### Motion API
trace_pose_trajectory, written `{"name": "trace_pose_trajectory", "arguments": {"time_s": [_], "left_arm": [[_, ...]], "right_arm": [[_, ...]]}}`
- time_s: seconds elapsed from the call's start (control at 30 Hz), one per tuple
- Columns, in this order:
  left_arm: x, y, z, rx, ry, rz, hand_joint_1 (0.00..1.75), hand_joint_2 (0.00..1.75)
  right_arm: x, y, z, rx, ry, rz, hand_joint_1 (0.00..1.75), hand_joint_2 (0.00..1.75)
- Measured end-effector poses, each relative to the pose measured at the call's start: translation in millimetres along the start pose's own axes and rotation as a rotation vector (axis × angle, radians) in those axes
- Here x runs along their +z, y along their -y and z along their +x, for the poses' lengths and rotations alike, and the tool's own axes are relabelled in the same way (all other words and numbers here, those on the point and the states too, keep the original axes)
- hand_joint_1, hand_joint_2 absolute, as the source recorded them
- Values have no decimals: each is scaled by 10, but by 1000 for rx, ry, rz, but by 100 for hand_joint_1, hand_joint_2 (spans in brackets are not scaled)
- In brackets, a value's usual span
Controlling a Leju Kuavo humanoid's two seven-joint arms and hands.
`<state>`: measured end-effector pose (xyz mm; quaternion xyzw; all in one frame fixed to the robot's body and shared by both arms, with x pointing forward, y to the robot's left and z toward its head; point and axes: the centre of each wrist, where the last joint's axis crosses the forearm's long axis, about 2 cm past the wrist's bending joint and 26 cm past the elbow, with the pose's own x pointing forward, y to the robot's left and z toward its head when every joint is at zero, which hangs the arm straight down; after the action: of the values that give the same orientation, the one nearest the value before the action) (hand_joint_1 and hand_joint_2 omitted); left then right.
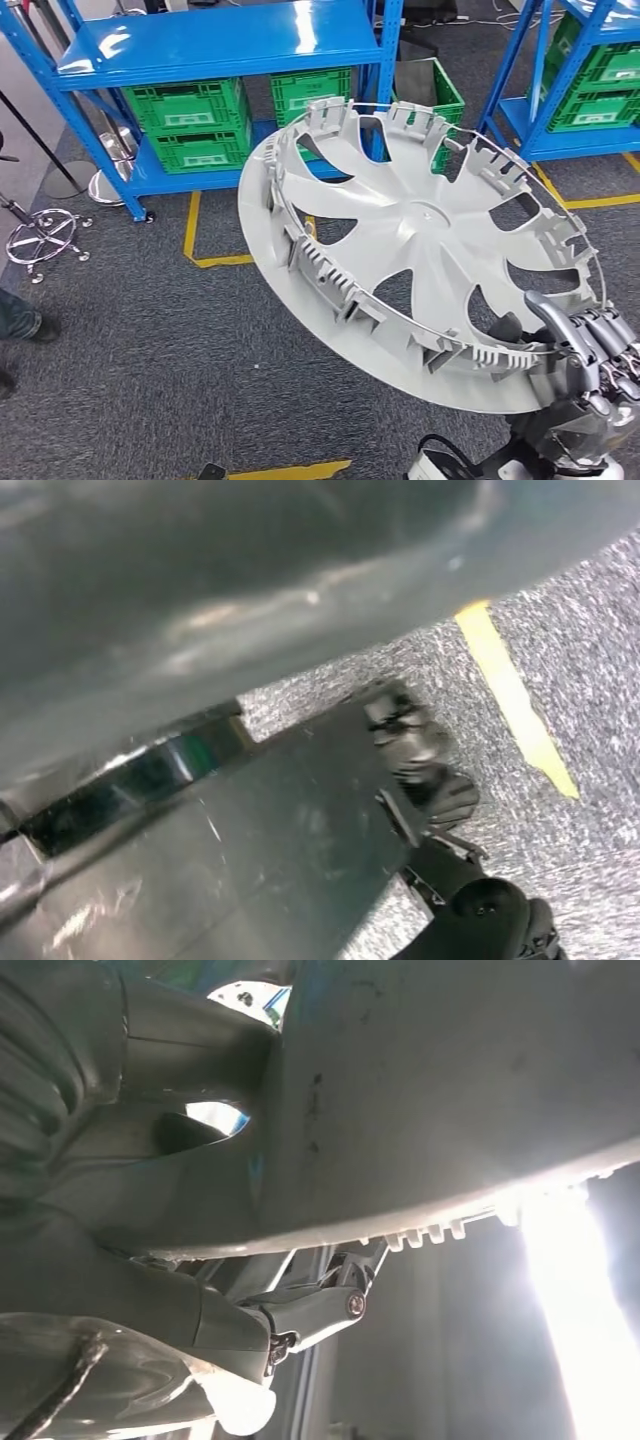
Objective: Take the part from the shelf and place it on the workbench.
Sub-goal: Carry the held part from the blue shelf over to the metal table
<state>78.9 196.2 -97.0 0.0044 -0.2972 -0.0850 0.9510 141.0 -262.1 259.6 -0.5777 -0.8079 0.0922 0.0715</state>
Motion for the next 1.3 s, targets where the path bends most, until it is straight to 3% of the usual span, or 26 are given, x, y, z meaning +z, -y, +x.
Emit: {"name": "trace_pose_trajectory", "arguments": {"time_s": [1.3], "left_arm": [[12, -14, -38, 4, -8, 3, 0, 0]], "right_arm": [[-24, 4, 32, 17, 35, 14, 175, 175]]}}
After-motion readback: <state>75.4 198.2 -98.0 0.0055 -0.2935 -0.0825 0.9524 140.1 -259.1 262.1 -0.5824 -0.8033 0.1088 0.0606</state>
